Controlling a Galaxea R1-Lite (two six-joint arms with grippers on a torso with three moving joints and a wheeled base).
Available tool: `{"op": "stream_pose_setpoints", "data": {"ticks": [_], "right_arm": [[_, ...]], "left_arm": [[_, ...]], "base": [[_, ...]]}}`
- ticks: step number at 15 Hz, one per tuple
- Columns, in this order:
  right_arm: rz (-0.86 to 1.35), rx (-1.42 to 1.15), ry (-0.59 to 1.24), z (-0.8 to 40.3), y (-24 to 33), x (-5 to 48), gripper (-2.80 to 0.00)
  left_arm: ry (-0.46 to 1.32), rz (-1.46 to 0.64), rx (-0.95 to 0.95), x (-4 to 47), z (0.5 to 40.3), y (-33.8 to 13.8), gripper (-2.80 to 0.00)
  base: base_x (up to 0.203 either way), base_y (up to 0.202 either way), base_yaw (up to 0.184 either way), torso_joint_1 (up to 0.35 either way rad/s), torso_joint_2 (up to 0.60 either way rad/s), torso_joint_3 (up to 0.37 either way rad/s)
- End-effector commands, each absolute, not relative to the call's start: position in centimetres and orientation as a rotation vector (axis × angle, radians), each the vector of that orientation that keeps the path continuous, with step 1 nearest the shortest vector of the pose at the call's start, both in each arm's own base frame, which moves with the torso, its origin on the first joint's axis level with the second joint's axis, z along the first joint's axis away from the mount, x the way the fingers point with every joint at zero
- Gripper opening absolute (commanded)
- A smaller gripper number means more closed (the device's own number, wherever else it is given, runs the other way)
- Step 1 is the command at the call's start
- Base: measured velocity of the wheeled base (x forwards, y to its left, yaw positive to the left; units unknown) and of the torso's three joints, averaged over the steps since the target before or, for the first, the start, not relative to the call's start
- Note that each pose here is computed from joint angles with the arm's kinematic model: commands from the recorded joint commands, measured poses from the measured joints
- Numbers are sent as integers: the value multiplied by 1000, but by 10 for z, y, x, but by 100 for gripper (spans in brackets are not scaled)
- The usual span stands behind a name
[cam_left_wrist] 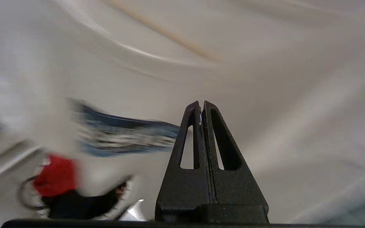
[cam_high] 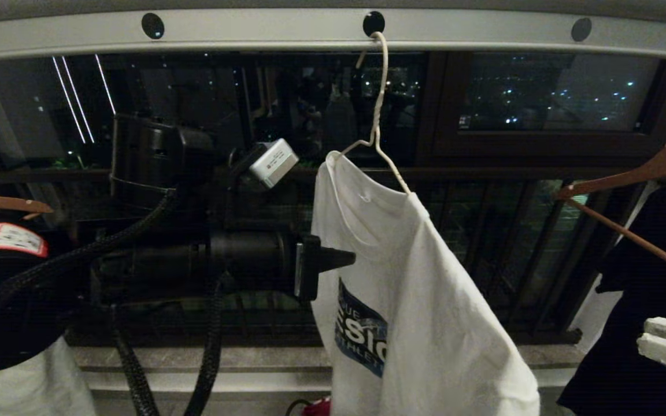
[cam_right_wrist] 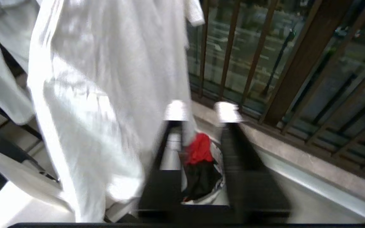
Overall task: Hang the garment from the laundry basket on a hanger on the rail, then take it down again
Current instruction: Take the clothes off the clothes rack
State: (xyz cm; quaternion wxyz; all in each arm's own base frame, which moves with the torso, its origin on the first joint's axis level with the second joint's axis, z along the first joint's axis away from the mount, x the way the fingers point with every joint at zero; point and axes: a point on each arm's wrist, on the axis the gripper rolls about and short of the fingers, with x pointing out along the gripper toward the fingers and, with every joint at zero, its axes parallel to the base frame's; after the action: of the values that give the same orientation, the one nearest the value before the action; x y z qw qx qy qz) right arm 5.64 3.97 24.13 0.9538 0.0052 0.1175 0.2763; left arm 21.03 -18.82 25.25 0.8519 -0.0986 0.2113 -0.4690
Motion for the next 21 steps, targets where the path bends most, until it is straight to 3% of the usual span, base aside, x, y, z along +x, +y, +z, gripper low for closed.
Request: {"op": "stream_pose_setpoints", "data": {"ticks": [1,10,21], "right_arm": [[566,-1,216,243,37,53,0],[704,-18,230,243,44,52,0],[750,-46,295,252,68,80,0]], "left_arm": [[458,-948,-191,216,246,-202,-280],[471,-812,-159,223,233,-209,-280],[512,-779,-124,181,218,-181,-280]], "base": [[0,0,0,0,0,0],[0,0,0,0,0,0],[0,0,0,0,0,0]]}}
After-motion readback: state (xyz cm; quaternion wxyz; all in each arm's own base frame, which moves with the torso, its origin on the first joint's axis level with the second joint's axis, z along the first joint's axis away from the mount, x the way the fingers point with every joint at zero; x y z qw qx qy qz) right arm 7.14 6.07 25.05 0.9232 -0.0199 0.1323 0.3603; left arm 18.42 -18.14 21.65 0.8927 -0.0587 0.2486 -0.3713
